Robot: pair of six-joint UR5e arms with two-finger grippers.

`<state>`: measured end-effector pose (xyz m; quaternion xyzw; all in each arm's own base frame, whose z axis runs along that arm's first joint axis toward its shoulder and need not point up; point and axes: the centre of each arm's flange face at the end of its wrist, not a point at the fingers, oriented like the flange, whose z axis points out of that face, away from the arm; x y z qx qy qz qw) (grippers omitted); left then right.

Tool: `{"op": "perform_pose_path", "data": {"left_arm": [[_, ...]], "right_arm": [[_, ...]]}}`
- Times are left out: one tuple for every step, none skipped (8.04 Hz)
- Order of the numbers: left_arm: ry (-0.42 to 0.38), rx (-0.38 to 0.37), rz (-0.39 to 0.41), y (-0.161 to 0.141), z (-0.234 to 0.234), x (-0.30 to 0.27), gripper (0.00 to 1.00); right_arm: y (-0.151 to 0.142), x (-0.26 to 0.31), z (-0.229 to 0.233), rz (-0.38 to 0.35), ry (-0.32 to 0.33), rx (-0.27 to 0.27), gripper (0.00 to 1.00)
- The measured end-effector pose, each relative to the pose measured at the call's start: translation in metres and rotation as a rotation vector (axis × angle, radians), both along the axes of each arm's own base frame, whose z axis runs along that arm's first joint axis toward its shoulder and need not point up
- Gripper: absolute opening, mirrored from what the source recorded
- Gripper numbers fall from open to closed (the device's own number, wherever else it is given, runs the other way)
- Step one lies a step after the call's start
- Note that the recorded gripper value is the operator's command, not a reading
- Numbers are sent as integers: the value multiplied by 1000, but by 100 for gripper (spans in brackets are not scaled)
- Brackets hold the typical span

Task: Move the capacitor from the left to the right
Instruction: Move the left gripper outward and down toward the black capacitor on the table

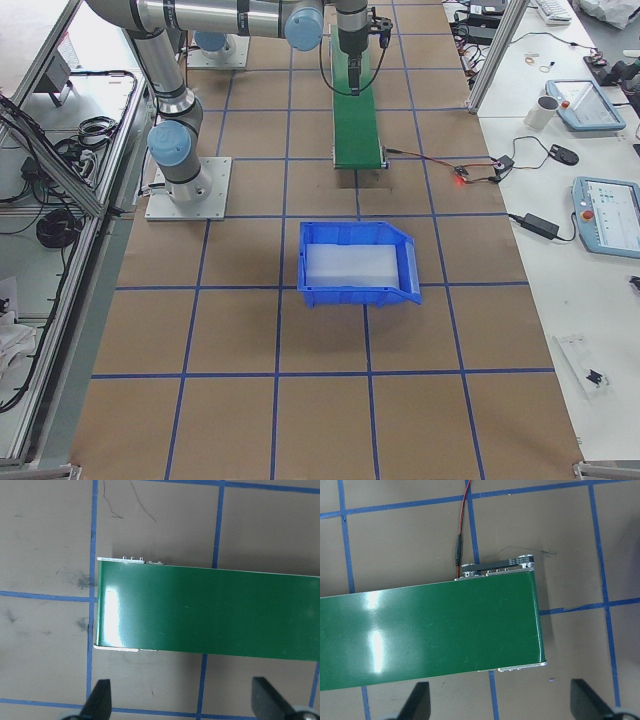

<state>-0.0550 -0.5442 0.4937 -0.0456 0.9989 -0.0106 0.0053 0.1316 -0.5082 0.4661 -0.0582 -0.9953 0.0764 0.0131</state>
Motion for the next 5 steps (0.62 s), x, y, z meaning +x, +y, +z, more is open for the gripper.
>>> {"op": "perform_pose_path", "data": {"left_arm": [[1, -1, 0, 0, 0, 0, 100], [1, 0, 1, 0, 0, 0, 100], [-1, 1, 1, 0, -1, 1, 100], [-6, 3, -1, -1, -2, 3, 100], [-27, 2, -22, -3, -3, 9, 100]], "right_arm": [[0, 0, 0, 0, 0, 0, 100], [0, 0, 0, 0, 0, 1, 100], [0, 0, 0, 0, 0, 1, 100], [0, 0, 0, 0, 0, 0, 100], [0, 0, 0, 0, 0, 0, 100]]}}
